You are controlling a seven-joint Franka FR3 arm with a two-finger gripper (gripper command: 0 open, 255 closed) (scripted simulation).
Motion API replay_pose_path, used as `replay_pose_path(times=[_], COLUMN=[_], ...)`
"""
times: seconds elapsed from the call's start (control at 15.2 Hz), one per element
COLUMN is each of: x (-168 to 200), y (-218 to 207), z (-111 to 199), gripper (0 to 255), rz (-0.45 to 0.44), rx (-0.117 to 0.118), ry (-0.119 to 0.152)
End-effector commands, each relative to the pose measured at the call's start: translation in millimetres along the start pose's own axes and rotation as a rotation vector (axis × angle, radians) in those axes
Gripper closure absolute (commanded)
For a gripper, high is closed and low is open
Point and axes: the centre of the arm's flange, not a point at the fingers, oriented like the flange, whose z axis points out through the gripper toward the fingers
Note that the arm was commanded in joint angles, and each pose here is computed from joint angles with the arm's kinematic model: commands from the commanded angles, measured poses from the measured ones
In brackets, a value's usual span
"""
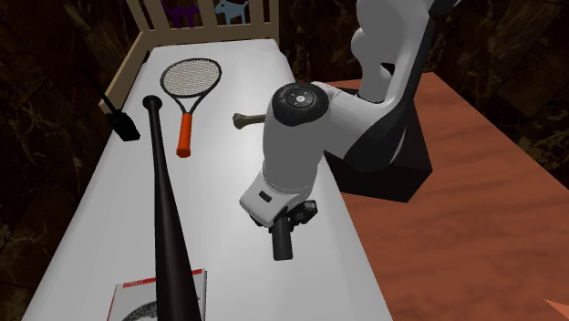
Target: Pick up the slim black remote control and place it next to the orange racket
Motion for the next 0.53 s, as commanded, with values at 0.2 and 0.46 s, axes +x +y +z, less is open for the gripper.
replay_pose_path(times=[0.2,0.46], x=[0,1], y=[2,4], z=[-26,-47], gripper=[255,255], rz=[0.0,0.0], rx=[0.0,0.0], ry=[0.0,0.0])
